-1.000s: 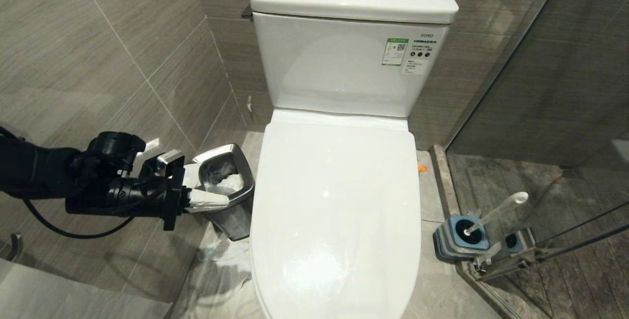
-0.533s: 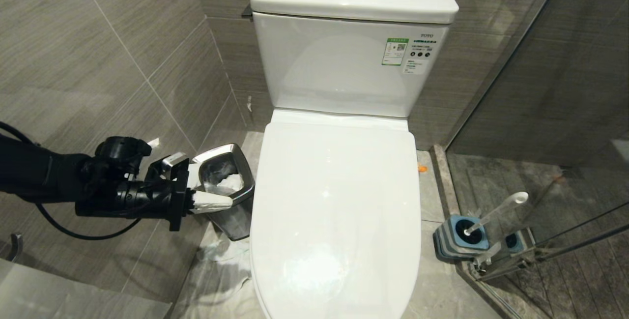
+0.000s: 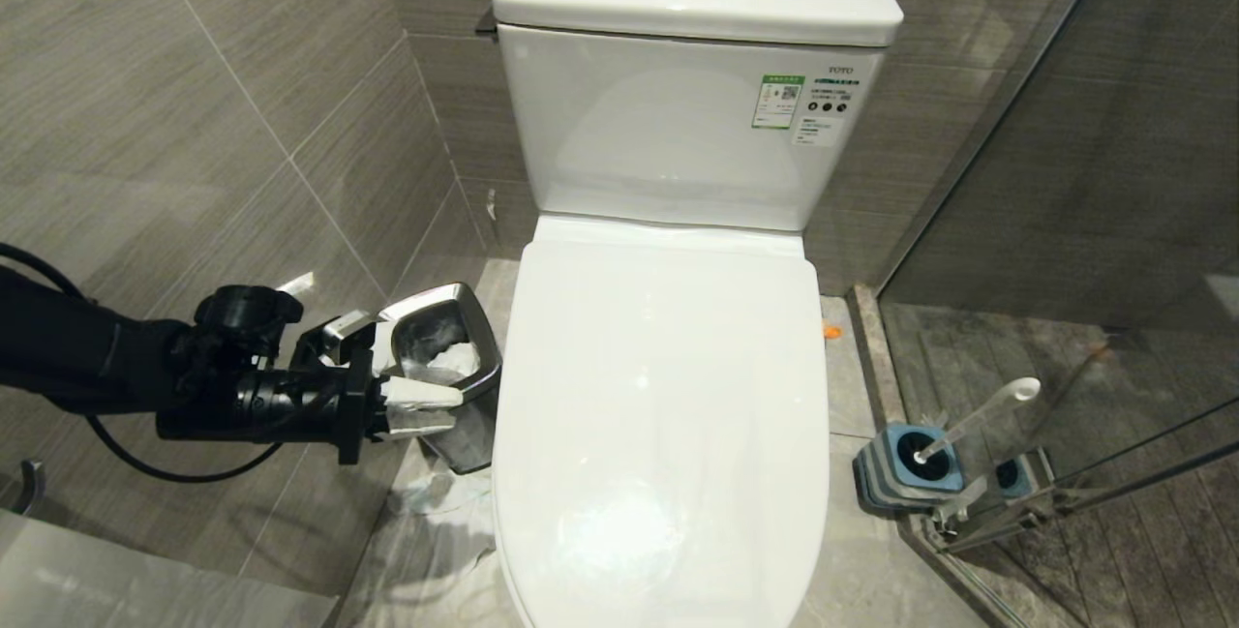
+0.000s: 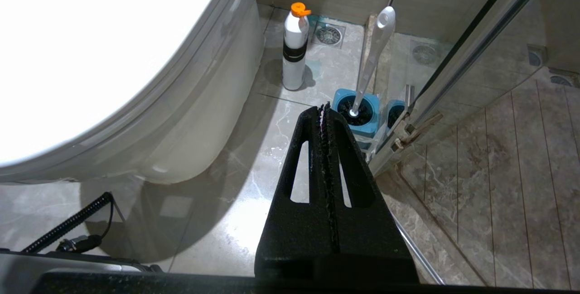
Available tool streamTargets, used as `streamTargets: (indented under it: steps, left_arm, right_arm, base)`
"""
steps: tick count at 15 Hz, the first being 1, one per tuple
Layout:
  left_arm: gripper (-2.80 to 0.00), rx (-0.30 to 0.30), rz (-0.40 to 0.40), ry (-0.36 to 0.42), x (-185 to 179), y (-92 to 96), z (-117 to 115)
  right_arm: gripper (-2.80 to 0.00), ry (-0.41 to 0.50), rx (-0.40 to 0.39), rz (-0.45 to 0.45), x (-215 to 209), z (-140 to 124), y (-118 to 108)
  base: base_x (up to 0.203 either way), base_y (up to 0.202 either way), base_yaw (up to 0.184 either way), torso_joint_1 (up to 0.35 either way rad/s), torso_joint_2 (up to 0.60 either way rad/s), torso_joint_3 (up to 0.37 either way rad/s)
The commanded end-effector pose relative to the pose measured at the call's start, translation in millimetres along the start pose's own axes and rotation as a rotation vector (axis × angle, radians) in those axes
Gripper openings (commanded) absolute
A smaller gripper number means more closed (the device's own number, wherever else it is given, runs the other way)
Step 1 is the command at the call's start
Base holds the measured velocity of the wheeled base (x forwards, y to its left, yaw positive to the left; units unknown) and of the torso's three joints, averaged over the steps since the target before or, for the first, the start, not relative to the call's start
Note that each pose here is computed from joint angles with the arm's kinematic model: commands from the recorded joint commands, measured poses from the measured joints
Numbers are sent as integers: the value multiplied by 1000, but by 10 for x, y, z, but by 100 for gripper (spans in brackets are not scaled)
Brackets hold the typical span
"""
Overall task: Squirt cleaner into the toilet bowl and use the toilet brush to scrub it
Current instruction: Use the left hand to lift the toilet lid slightly
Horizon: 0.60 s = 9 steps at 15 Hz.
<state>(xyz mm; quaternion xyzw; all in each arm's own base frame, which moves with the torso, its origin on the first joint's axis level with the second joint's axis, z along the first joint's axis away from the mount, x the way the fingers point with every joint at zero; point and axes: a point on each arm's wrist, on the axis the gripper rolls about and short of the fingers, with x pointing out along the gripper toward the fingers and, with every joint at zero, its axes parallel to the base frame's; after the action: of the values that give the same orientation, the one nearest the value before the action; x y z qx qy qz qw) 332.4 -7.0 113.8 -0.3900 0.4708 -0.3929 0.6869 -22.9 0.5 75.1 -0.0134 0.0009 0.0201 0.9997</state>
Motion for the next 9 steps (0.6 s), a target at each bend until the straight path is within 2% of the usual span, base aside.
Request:
streamTargets:
  steps: [1, 6, 7, 9]
  left_arm:
    - [0, -7, -17, -3, -35, 19, 5]
    - [0, -1, -79, 2, -85, 122, 13]
    - [0, 26, -92, 5, -86, 160, 0]
    - [0, 117, -125, 16, -74, 284, -86]
  right_arm:
    - [-280, 1, -1, 1, 1, 0, 0]
    - [-280, 1, -1, 2, 1, 0, 0]
    - [-280, 1, -1, 1, 1, 0, 0]
    - [-280, 1, -1, 2, 1, 0, 0]
  base:
    - [0, 0, 0, 0, 0, 0]
    - [0, 0, 0, 0, 0, 0]
    - [0, 0, 0, 0, 0, 0]
    - [0, 0, 0, 0, 0, 0]
